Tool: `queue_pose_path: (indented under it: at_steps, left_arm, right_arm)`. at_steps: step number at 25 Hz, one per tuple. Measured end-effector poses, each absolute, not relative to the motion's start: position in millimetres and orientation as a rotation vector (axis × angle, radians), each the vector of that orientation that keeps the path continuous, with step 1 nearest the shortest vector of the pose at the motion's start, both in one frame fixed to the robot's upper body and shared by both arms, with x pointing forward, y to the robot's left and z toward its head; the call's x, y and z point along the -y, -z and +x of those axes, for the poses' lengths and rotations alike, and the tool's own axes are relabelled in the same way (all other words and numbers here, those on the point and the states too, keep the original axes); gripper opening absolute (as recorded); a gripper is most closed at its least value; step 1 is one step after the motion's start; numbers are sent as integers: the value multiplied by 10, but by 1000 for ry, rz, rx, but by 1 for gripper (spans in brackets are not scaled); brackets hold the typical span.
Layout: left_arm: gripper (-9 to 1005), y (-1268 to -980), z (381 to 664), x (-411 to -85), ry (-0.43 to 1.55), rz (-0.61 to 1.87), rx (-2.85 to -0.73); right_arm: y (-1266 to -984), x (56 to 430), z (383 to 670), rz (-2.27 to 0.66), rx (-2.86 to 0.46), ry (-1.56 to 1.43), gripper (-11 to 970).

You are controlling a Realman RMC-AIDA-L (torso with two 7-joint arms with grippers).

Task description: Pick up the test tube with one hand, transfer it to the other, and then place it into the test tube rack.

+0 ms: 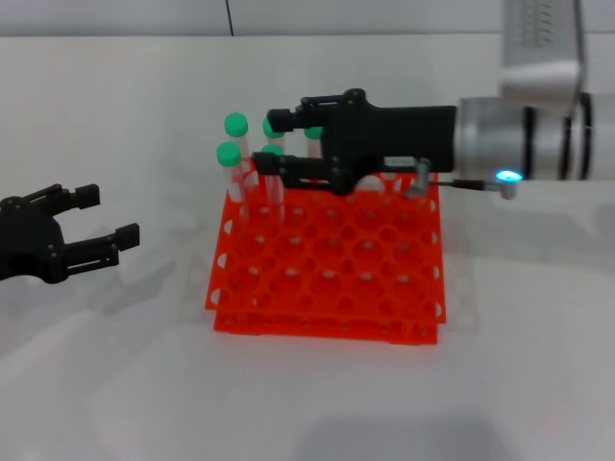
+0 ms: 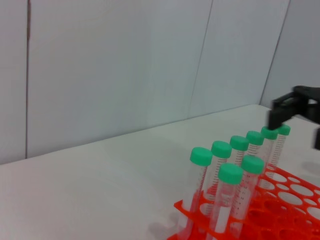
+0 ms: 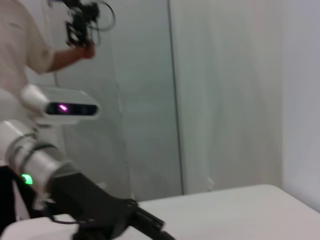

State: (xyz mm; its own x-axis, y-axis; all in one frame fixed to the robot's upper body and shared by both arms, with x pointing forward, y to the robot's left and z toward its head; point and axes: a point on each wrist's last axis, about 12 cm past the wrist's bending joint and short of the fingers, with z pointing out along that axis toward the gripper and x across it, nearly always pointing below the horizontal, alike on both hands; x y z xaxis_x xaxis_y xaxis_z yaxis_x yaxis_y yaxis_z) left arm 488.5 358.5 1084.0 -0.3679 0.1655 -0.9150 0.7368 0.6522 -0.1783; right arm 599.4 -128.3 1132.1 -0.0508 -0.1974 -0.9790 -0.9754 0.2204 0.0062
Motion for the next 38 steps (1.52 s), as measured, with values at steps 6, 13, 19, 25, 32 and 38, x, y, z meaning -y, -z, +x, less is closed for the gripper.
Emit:
queue_pose_path:
  at_steps: [6,13,19,25,32,38]
  left_arm:
    - [853,-10874,4878,-3577,750,737,-1867]
    - [852,-10902,4838,-3552,780,787,-1826]
    - [854,-10874,4806,-3526,770,817,-1802]
    - [856,-10842,4782,-3515,763,834,-1794]
    - [858,-10842,4778,-3522,810,861,-1784]
    - [857,-10877,4822,-3538,877,902,-1788]
  right_arm:
    - [-11317,1767,5828,-1171,-1467,-948,537]
    - [-11237,2362,5600,-1084,-1449,-935,538]
    - [-11010,2593,5369,-998,-1457,-862,576]
    - [-10778,2639,5276,-944,-1513,-837,676]
    - [-10731,2626,5256,-942,-1523,-843,810]
    - [-10742,2588,5280,-951,-1533,-866,863]
